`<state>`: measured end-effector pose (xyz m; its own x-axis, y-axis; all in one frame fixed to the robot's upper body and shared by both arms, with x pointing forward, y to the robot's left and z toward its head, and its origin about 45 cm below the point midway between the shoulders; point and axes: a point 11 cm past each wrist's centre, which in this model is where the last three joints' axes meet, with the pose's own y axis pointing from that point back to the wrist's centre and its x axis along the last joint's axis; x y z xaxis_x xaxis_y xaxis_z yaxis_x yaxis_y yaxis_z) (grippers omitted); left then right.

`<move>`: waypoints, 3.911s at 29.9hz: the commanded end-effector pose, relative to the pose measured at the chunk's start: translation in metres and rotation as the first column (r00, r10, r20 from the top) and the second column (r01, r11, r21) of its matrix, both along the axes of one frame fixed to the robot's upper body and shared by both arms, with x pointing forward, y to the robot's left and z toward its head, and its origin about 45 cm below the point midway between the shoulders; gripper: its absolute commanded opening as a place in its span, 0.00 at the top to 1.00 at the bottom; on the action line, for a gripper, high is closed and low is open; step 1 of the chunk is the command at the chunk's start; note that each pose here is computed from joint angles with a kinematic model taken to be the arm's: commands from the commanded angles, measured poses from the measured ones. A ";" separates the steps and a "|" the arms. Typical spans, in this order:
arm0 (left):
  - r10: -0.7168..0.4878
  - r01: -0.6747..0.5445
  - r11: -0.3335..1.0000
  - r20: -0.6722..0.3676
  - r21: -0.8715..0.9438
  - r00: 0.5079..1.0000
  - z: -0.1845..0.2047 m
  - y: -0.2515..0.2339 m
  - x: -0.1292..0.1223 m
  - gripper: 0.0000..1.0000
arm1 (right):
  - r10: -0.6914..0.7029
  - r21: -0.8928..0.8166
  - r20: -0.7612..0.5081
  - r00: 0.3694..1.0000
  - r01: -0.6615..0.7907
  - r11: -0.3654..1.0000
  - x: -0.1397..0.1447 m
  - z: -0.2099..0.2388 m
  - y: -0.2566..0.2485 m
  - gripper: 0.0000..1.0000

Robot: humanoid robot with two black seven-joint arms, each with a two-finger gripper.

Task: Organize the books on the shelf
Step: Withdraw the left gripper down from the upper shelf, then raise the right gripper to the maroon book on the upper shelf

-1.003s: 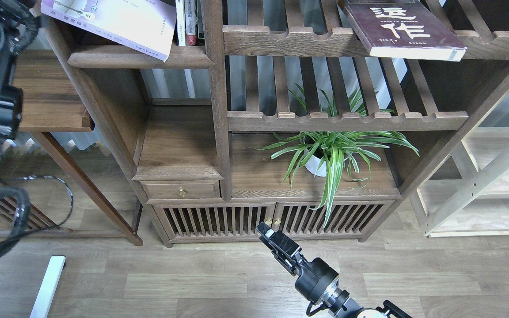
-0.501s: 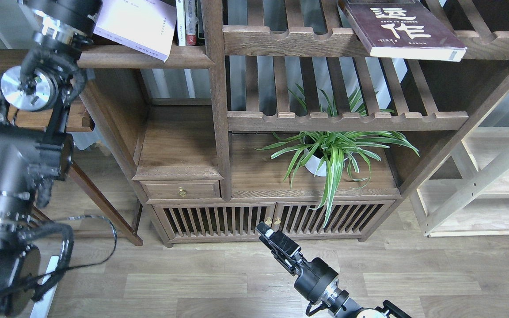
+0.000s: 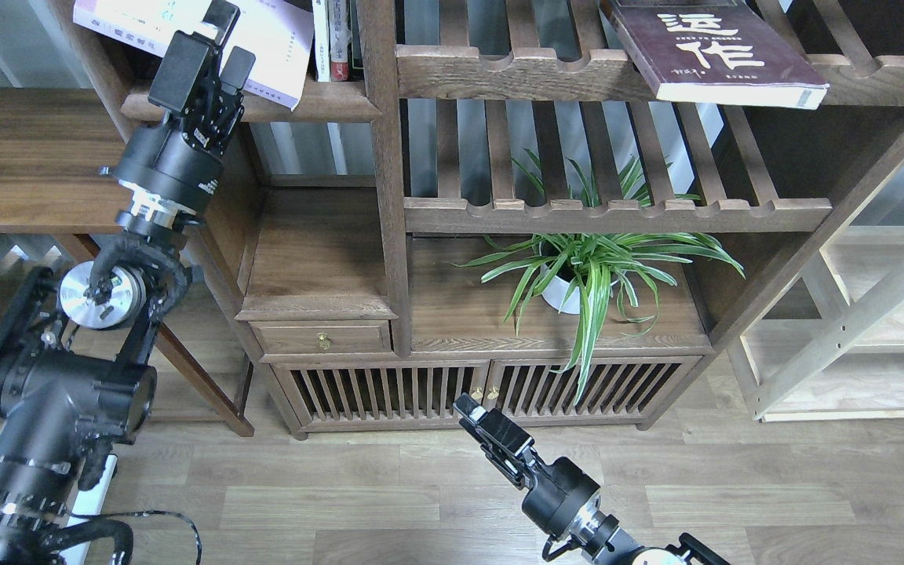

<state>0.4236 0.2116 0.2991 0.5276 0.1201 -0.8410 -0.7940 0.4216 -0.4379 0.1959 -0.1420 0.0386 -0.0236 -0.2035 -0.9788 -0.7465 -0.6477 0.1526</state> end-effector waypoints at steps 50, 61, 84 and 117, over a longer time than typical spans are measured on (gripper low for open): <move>-0.229 0.349 0.847 -0.316 0.401 0.920 -0.141 -0.046 -0.075 0.02 | -0.043 -0.009 0.000 0.999 0.043 0.999 0.007 -0.002 -0.012 0.39; -0.252 0.369 0.836 -0.314 0.405 0.915 -0.141 -0.054 -0.078 0.02 | -0.220 0.018 0.111 0.969 0.220 0.975 0.066 0.030 -0.057 0.39; -0.201 0.321 0.844 -0.301 0.430 0.932 -0.137 -0.032 -0.071 0.02 | -0.561 0.233 0.461 0.688 0.516 0.824 0.191 0.190 -0.192 0.40; -0.166 0.296 0.844 -0.307 0.447 0.937 -0.138 -0.014 -0.069 0.02 | -0.469 0.220 0.457 0.756 0.415 0.883 0.180 0.181 -0.148 0.38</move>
